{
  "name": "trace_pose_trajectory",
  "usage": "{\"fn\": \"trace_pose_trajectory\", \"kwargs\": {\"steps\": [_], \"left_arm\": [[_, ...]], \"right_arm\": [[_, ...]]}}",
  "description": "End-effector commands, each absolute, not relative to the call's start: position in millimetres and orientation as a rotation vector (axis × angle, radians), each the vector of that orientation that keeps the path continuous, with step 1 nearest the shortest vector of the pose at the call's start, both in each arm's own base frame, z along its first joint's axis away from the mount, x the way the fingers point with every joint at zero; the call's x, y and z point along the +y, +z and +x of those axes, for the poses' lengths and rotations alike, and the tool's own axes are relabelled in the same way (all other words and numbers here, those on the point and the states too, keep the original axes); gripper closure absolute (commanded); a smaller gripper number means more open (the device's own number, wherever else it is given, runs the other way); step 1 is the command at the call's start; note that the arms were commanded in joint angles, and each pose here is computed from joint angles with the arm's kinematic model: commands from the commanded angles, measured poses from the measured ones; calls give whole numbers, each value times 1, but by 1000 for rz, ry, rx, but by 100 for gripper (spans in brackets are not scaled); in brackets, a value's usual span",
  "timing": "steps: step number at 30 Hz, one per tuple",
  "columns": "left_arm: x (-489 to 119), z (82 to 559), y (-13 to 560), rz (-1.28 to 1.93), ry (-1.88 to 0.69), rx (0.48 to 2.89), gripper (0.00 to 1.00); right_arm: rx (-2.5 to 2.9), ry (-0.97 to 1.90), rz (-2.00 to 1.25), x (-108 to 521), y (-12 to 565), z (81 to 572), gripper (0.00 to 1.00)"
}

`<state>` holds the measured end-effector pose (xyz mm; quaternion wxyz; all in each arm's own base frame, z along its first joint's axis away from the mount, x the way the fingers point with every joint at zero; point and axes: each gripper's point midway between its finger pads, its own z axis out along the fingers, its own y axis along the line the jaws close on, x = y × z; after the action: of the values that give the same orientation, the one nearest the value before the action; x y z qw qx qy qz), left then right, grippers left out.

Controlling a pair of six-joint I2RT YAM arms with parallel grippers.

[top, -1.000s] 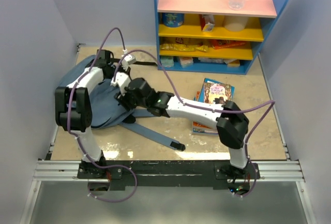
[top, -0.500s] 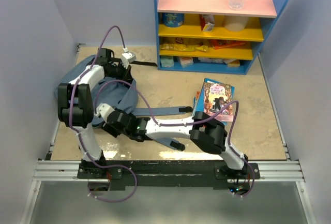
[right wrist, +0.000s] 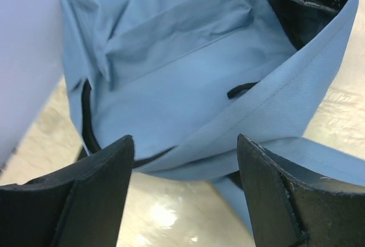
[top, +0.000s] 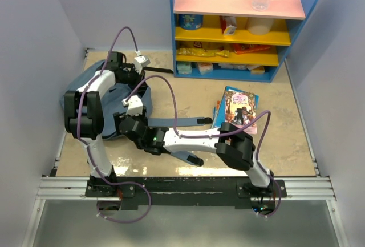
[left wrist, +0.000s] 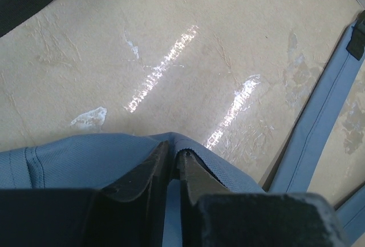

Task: Pack the student bag
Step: Adjust the student bag at the center of the board.

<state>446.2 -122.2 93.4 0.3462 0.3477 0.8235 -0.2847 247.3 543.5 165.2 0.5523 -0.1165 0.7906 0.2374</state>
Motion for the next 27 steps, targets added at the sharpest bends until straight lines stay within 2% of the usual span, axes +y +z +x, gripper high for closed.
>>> {"fn": "trace_pose_trajectory", "kwargs": {"steps": [1,6,9,10,12,16,17,19,27], "left_arm": [[-131,458,117,906,-765,2058,82],[-130,455,116,916,-762,2060,82],[-128,457,119,919,-745,2054,82],[-128,457,120,920,-743,2050,82],[-129,458,121,916,-748,2050,82],[-130,460,125,917,-742,2039,82],[-129,460,125,917,-739,2041,82],[-129,462,124,916,-736,2040,82],[-138,459,125,929,-766,2034,82]], "right_arm": [[1905,599,-16,548,173,262,27],[1938,546,23,547,151,268,32],[1989,518,26,544,127,270,39],[2006,530,35,545,121,267,46],[2022,515,37,538,111,267,52],[2029,398,82,497,110,275,86],[2025,386,130,482,113,284,100],[2047,335,154,450,97,291,100],[1945,191,287,348,144,346,100]]}}
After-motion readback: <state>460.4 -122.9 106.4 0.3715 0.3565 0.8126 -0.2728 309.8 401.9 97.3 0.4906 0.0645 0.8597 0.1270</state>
